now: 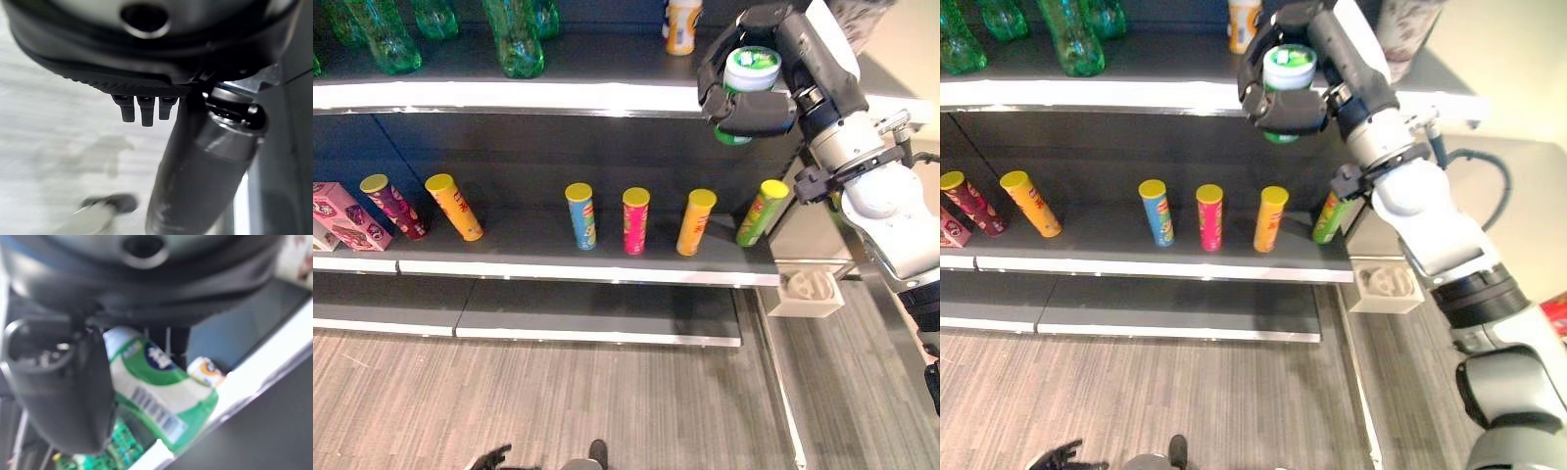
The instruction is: Put the goods on the table back onto the shelves and tidy them up.
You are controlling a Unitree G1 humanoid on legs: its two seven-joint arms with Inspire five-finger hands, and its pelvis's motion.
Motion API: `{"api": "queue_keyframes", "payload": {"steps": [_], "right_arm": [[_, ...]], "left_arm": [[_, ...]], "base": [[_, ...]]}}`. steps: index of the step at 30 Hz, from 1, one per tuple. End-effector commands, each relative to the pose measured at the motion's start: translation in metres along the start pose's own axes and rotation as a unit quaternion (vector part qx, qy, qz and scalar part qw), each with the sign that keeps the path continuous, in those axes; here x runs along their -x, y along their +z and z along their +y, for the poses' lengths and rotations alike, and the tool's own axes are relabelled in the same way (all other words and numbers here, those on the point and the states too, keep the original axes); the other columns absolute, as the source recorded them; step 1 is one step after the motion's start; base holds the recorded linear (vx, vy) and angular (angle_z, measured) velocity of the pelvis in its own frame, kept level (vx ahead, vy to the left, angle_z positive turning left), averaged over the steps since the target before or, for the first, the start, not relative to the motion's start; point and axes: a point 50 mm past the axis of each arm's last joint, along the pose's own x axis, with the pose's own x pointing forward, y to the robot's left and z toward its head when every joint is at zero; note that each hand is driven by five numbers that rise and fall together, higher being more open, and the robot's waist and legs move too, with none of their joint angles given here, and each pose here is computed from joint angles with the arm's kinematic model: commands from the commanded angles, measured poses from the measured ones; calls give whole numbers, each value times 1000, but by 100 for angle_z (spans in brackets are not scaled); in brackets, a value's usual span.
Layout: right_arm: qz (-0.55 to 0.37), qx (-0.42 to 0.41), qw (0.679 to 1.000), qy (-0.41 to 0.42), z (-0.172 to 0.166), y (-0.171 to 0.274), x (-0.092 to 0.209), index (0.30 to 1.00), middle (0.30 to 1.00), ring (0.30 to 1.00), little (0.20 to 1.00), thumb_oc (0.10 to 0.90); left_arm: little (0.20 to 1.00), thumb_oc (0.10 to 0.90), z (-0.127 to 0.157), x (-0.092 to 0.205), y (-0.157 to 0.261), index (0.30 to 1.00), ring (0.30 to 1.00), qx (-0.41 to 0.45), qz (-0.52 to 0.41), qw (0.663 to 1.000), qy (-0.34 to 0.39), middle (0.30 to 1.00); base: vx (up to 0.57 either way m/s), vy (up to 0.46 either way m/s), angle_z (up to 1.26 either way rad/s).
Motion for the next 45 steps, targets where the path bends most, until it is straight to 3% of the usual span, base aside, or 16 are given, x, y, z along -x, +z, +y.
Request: {"api": "queue_keyframes", "payload": {"steps": [1, 12, 23, 33, 45], "right_arm": [[-156, 20, 978, -133, -74, 80, -27, 300, 300, 300, 300, 400], [-157, 20, 978, -133, -74, 80, -27, 300, 300, 300, 300, 400], [-165, 3, 977, -135, -71, 83, -29, 300, 300, 300, 300, 400], [-54, -2, 982, -178, -90, 45, -47, 300, 300, 300, 300, 400], [-27, -19, 972, -232, -104, 30, -41, 300, 300, 300, 300, 400]], "left_arm": [[900, 800, 2, -3, 18, 900, 900, -17, -38, 999, -2, 900], [900, 800, 2, -3, 18, 900, 900, -16, -38, 999, -2, 900], [900, 800, -20, -2, 5, 900, 900, -15, -15, 999, -28, 900], [900, 800, -13, 1, -7, 900, 900, 12, 3, 1000, -11, 900], [900, 800, -6, 1, -10, 900, 900, 25, 11, 1000, 7, 900]], "base": [[57, 11, -8], [8, -3, 4], [91, -58, 8], [41, 20, 21], [15, 22, 14]]}}
